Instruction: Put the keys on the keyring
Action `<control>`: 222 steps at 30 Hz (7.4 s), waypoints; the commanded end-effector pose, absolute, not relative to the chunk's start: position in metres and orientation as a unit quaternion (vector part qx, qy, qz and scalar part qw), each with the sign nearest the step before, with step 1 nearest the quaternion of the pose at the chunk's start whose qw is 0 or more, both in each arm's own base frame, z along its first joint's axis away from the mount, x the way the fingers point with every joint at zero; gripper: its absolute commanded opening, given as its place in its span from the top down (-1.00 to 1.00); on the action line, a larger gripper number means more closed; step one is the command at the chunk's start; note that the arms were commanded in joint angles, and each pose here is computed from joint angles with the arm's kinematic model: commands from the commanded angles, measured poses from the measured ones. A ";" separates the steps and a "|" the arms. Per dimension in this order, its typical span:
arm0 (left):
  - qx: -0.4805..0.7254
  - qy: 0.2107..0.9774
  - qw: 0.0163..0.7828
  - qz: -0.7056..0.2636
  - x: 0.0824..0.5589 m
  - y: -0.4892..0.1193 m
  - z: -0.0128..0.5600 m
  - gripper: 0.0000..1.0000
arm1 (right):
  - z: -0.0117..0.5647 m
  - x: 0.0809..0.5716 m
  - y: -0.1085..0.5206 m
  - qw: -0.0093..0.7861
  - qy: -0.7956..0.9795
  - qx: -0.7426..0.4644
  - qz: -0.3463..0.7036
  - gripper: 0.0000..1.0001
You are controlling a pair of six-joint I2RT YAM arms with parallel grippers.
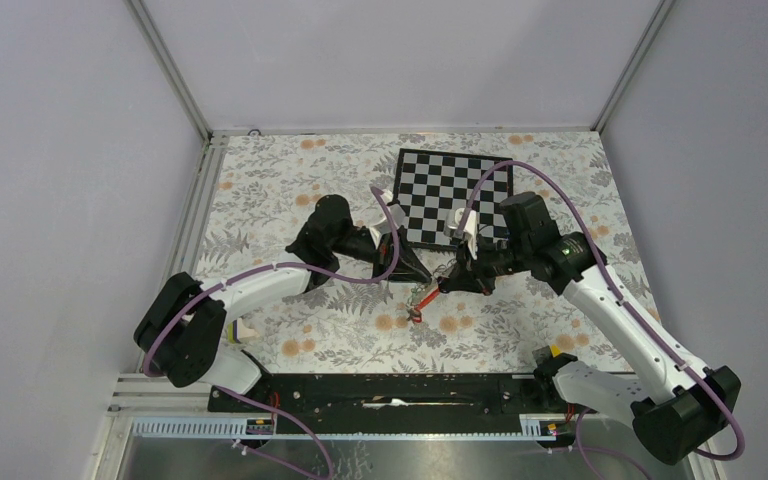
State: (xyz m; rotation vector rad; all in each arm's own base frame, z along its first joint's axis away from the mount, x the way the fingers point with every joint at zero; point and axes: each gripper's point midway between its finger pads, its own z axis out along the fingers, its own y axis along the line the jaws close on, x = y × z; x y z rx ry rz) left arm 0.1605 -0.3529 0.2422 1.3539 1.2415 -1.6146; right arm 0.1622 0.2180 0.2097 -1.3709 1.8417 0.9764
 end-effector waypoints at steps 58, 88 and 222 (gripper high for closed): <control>0.534 0.536 0.427 -0.495 0.214 -0.337 0.229 -0.35 | 0.217 0.179 0.214 0.331 0.708 -0.540 0.312 1.00; 0.270 0.712 0.217 -0.610 0.265 -0.366 0.167 -0.57 | 0.249 0.196 0.226 0.388 0.696 -0.512 0.322 1.00; 0.246 0.669 -0.015 -0.701 0.195 -0.408 0.140 -0.48 | 0.213 0.197 0.216 0.356 0.721 -0.500 0.322 1.00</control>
